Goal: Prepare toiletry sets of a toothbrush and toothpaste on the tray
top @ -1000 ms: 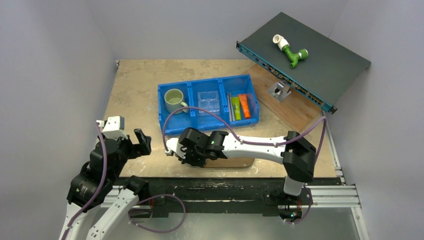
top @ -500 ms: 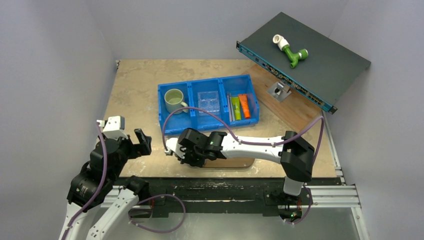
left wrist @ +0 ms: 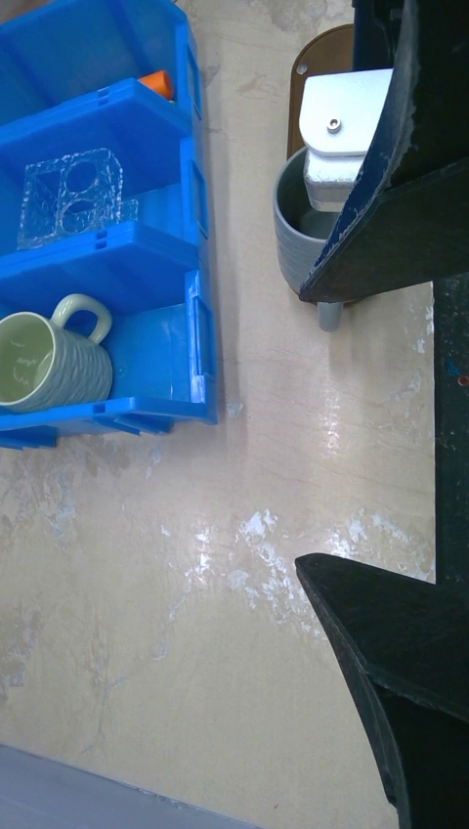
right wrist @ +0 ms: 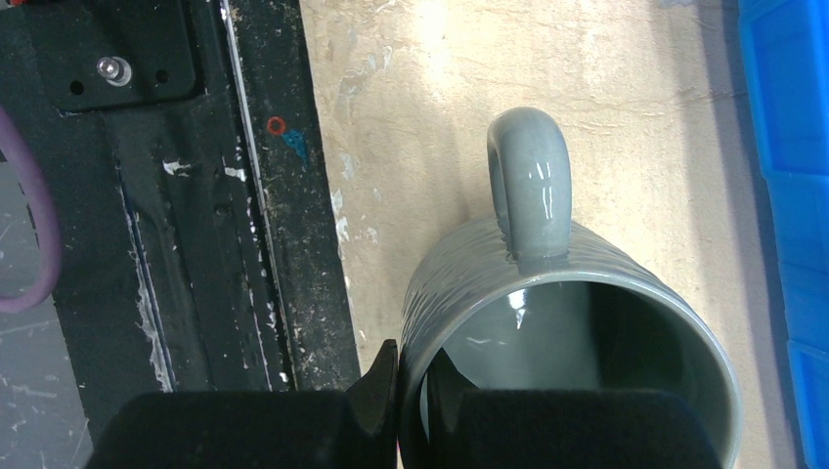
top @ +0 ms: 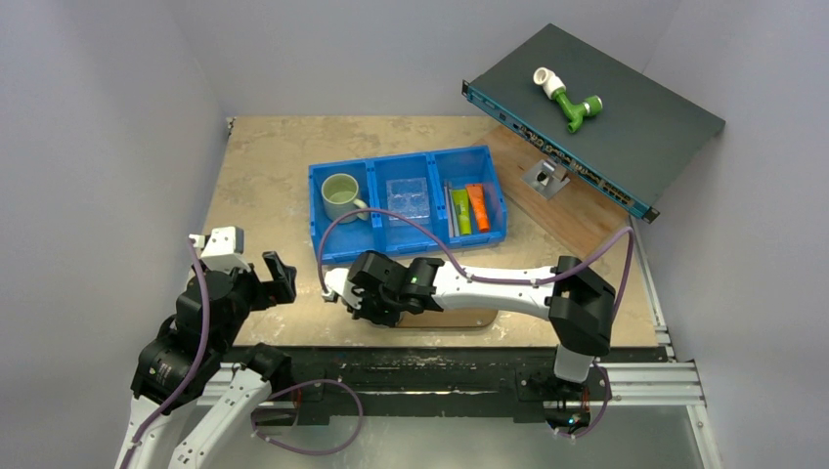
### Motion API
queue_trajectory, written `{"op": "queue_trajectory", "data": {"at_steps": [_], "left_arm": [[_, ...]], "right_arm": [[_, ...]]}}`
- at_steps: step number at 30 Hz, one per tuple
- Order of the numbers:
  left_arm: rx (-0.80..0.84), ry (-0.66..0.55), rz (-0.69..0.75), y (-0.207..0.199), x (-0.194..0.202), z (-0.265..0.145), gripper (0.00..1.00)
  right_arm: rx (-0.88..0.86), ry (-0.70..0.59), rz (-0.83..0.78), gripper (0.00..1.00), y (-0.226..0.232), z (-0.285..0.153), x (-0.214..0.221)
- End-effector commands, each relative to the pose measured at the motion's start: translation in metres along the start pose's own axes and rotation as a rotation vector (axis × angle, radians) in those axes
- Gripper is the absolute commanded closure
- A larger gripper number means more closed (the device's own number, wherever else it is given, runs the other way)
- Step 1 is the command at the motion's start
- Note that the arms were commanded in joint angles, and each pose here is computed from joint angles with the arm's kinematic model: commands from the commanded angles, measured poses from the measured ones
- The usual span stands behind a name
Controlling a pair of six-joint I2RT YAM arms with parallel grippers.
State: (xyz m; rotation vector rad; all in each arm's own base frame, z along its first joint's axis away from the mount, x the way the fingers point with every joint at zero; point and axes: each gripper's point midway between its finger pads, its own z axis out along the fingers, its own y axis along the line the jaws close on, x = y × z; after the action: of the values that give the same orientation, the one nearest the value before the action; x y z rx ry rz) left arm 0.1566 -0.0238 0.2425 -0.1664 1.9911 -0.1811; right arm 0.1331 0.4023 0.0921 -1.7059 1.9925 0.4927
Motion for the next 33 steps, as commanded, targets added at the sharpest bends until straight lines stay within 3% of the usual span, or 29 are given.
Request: {"op": "queue_trajectory", "data": {"at_steps": [1,15,33], "left_arm": [[0.014,-0.017,-0.007,-0.005,-0.006,0.002,0.0],[0.017,-0.015,-0.006,-0.005,-0.006,0.002,0.0],[0.018,-0.021,-0.01,-0.005,-0.007,0.001,0.0]], "right_arm": [[0.073,-0.095,0.004,1.0,-0.019,-0.014,-0.022],[0.041,-0.06,0.006,0.95,-0.015,-0.013,-0.013],[0.097,-0.125,0.008,0.58,-0.025,-0.044,-0.037]]}}
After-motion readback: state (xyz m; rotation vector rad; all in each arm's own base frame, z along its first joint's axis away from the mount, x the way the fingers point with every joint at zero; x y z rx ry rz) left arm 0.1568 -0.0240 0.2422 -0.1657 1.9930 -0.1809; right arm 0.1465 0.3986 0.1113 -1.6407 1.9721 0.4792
